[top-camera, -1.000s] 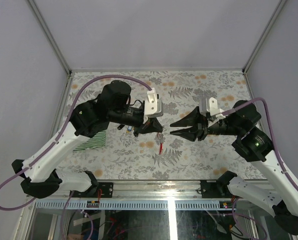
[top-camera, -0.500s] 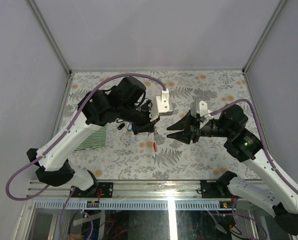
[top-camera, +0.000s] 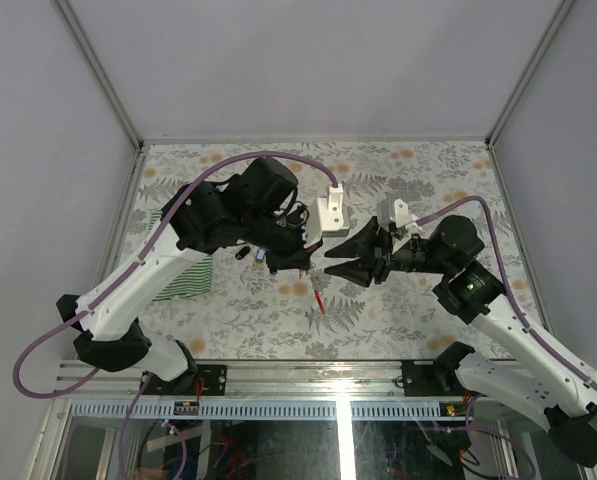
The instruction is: Put the keys on the keyring
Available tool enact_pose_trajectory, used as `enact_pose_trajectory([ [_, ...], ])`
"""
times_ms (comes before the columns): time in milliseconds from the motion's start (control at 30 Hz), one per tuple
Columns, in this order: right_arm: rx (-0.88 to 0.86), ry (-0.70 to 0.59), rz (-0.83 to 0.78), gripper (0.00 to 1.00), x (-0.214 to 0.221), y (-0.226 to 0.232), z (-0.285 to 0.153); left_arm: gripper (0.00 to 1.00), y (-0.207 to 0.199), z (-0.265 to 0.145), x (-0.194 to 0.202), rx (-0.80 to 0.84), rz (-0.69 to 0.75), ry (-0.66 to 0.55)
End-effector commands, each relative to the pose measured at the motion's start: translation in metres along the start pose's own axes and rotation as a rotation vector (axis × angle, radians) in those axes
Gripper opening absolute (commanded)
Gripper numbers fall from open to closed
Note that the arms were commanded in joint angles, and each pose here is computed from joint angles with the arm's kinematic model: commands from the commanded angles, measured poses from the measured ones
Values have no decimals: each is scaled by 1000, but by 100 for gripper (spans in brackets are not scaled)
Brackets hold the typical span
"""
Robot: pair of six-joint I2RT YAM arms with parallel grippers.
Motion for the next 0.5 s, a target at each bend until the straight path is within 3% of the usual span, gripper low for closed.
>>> enact_pose_trajectory([
  [0,-34,-97,-22,42,-17,0,7,0,-6,-10,-16,8,61,-113],
  [467,-89,-76,10,38,-8,0,21,0,-10,-10,-19,39,81,-141],
])
Point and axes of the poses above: each gripper's point midway between its finger pads, its own z axis out along the fingers, its own y axis along the line the jaws close on, x = y × z, the point moved 5 cm from there along -z, back along the fingers, and after that the axes turned 4 degrees about -z, right-handed, at the moved point
